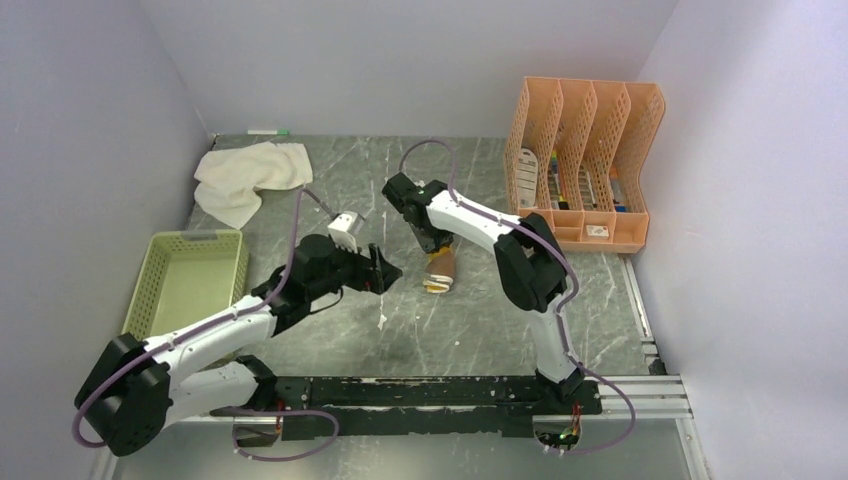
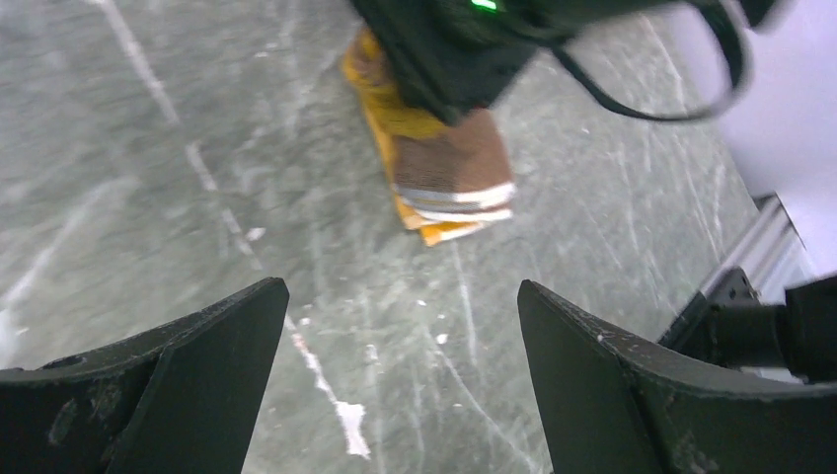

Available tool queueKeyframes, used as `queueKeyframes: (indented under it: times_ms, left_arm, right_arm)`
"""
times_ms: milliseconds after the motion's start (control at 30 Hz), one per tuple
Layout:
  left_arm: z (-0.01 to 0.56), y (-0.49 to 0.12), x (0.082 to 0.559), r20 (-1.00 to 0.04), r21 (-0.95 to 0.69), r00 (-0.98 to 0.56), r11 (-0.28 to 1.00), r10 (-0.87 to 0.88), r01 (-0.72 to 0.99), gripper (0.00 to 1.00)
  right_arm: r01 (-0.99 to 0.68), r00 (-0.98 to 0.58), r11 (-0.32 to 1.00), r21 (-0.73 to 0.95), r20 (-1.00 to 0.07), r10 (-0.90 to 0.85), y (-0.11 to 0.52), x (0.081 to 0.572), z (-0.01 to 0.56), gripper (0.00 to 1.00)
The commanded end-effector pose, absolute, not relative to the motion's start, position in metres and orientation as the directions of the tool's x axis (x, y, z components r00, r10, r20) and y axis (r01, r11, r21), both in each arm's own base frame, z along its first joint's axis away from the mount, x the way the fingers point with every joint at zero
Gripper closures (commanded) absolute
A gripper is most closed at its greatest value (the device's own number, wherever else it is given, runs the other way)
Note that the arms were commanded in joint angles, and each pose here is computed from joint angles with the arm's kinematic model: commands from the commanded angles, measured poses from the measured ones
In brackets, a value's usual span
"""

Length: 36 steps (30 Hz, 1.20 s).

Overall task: Roll the towels
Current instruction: Roll the towel at the center of the board, then pick up the towel at the center of the board.

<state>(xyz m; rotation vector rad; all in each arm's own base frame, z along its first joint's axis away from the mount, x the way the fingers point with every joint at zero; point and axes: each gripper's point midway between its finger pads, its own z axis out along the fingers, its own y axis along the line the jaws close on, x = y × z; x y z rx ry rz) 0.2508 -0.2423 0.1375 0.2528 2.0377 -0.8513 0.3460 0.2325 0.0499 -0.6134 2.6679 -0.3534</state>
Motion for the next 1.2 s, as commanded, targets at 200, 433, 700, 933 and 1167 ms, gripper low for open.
queueKeyframes:
  times_ms: [200, 433, 700, 933, 1167]
  left_arm:
    - [0.143, -0.293, 0.251, -0.868, -0.432, -0.467, 0.719, -0.168, 0.544, 0.01]
    - [0.118, -0.345, 0.237, -0.853, -0.442, -0.505, 0.694, -0.13, 0.568, 0.0]
    - [0.103, -0.374, 0.245, -0.791, -0.474, -0.588, 0.776, -0.168, 0.417, 0.0]
    - [0.09, -0.384, 0.25, -0.813, -0.387, -0.558, 0.871, -0.167, 0.302, 0.0]
    - [0.061, -0.38, 0.256, -0.861, -0.166, -0.5, 0.981, -0.093, 0.104, 0.01]
  right_arm:
    - [-0.348, -0.9, 0.89, -0.296, -0.162, -0.406, 0.231, 0.334, -0.007, 0.9]
    - [-0.337, -0.923, 0.906, -0.257, -0.099, -0.372, 0.218, 0.317, -0.039, 0.89]
    - [-0.337, -0.925, 0.911, -0.238, -0.095, -0.367, 0.216, 0.317, -0.041, 0.88]
    - [-0.342, -0.926, 0.913, -0.22, -0.086, -0.368, 0.216, 0.313, -0.05, 0.88]
    - [-0.353, -0.923, 0.91, -0.215, -0.078, -0.377, 0.213, 0.309, -0.053, 0.87]
